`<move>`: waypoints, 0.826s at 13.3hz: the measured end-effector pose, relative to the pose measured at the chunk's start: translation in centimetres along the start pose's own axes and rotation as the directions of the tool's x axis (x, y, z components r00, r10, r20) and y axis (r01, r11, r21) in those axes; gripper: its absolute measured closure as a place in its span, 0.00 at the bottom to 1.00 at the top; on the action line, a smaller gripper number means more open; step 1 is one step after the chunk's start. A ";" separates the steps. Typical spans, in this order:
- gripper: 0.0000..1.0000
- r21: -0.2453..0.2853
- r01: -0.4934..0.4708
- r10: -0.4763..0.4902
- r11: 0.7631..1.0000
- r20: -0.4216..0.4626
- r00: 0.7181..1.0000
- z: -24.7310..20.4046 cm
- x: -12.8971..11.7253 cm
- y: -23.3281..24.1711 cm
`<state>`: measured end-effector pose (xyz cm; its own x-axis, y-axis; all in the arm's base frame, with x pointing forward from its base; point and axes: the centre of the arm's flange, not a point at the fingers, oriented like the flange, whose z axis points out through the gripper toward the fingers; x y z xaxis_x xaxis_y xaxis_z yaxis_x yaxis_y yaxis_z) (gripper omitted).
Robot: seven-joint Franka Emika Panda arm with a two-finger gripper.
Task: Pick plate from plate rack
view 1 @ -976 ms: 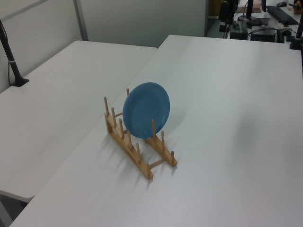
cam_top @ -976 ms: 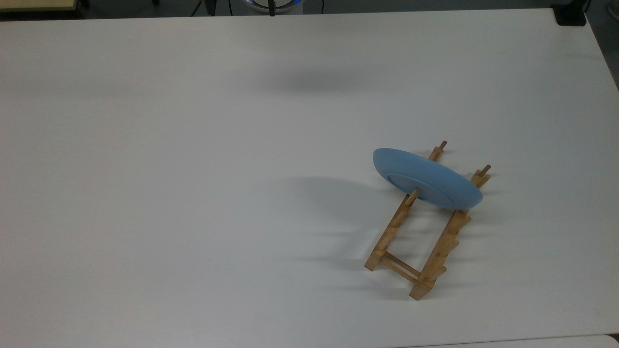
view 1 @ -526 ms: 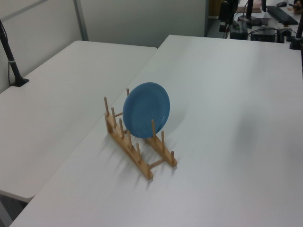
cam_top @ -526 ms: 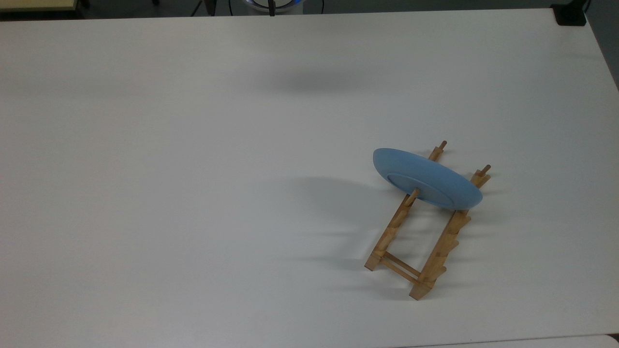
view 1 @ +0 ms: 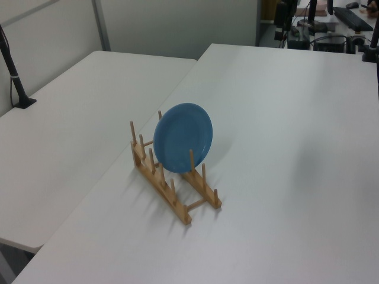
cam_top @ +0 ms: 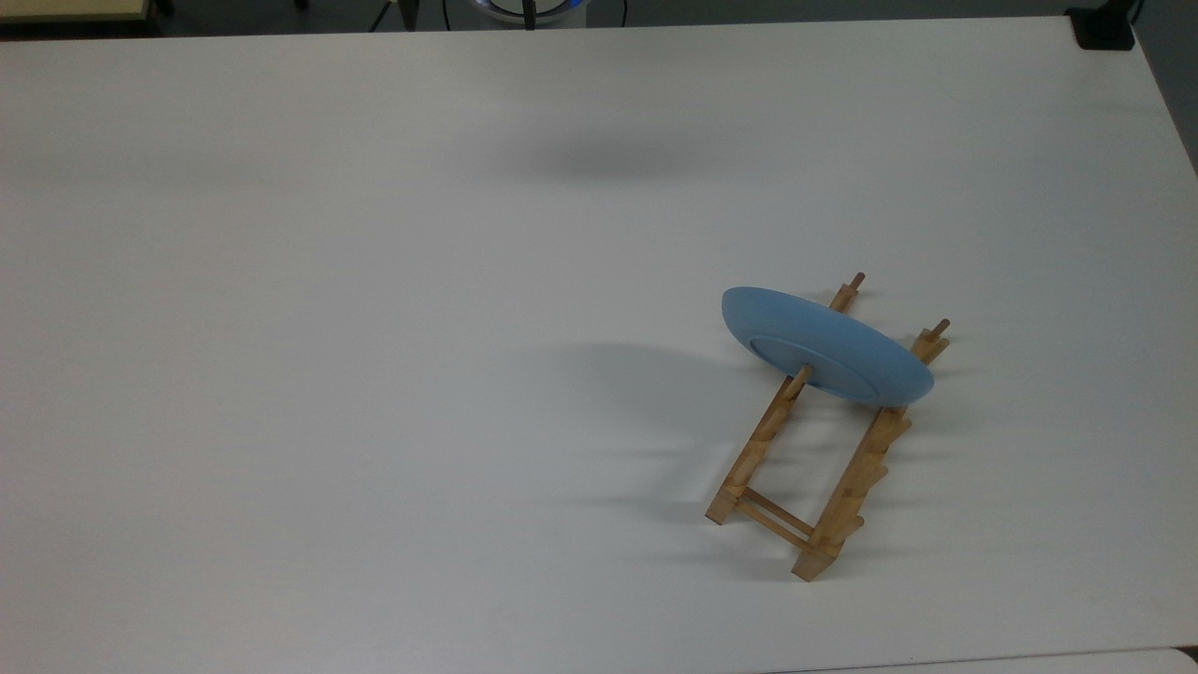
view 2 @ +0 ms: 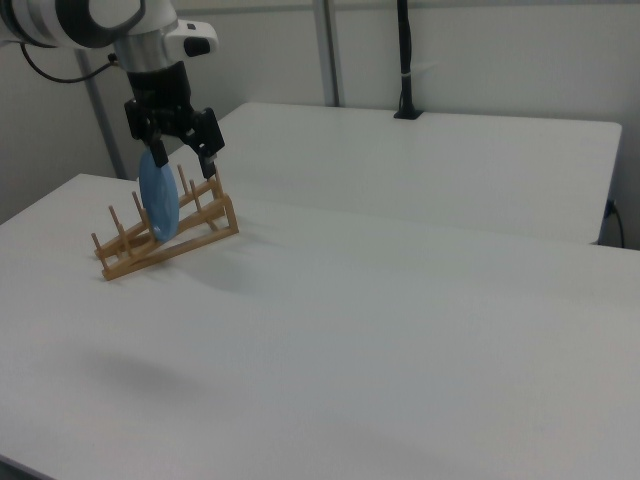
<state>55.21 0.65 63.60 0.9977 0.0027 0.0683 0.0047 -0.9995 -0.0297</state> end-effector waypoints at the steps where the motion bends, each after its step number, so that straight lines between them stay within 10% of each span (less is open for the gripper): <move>1: 0.00 0.000 0.022 -0.022 1.000 0.000 1.000 0.0 0.0 -0.1; 8: 0.00 -0.002 0.319 -0.319 0.948 0.016 0.948 2.0 1.1 -2.7; 11: 0.00 -0.108 0.348 -0.359 0.931 -0.111 0.927 2.7 3.6 -8.4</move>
<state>58.95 9.17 61.45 0.9153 0.3581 0.1846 0.3441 -0.9331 0.1043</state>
